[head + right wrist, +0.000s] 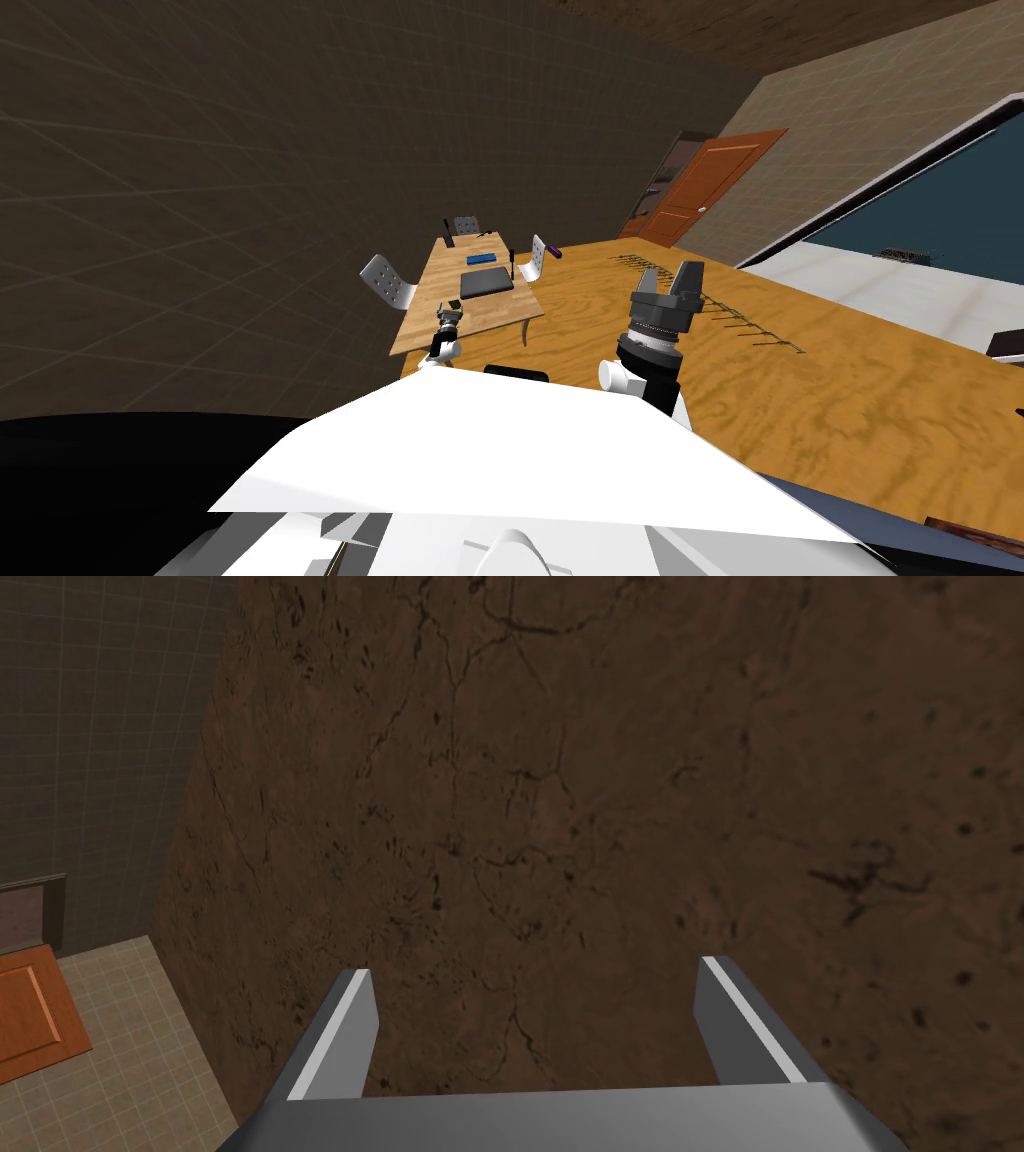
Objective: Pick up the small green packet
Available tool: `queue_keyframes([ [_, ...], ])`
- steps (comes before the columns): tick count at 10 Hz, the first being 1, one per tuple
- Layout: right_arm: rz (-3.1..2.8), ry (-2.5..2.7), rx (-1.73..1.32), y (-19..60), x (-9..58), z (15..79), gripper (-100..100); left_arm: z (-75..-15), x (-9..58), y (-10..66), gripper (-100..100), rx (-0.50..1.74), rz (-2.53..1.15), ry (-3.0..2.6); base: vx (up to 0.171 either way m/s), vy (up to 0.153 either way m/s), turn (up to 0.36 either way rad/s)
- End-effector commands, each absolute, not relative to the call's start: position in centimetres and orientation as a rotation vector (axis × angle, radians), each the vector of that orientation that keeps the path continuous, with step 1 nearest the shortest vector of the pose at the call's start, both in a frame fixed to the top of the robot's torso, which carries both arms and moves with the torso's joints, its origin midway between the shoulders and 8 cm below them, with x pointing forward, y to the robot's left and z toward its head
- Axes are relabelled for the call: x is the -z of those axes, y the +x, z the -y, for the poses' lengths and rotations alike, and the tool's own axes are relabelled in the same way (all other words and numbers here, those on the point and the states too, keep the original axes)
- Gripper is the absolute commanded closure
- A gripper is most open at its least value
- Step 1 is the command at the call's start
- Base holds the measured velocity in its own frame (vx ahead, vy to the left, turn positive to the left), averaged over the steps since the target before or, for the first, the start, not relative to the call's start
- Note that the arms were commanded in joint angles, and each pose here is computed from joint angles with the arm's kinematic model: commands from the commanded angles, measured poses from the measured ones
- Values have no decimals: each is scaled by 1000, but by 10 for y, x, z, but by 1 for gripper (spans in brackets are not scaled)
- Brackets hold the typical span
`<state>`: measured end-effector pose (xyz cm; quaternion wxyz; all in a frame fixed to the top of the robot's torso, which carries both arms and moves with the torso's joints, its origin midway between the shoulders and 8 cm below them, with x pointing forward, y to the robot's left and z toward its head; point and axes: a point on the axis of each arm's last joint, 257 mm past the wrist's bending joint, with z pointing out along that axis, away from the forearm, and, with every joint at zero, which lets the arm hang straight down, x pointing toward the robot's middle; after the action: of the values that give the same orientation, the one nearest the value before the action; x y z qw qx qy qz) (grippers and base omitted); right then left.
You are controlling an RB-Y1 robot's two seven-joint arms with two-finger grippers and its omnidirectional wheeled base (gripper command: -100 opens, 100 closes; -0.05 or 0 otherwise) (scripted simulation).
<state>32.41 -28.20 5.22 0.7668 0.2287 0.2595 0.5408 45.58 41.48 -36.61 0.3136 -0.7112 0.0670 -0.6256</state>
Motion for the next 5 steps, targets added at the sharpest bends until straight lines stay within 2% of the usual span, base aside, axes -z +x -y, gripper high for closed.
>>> queue_keyframes([
  [1,-564,497,-1174,324,-52,282,0,-420,376,458,-100,1647,-102,-1922,6,56,-165],
  [3,-564,497,-1174,324,-52,282,0,-427,391,455,-100,1620,-63,-1961,4,44,-62],
  [5,-564,497,-1174,324,-52,282,0,-436,403,456,-100,1604,18,-2004,5,54,-147],
])
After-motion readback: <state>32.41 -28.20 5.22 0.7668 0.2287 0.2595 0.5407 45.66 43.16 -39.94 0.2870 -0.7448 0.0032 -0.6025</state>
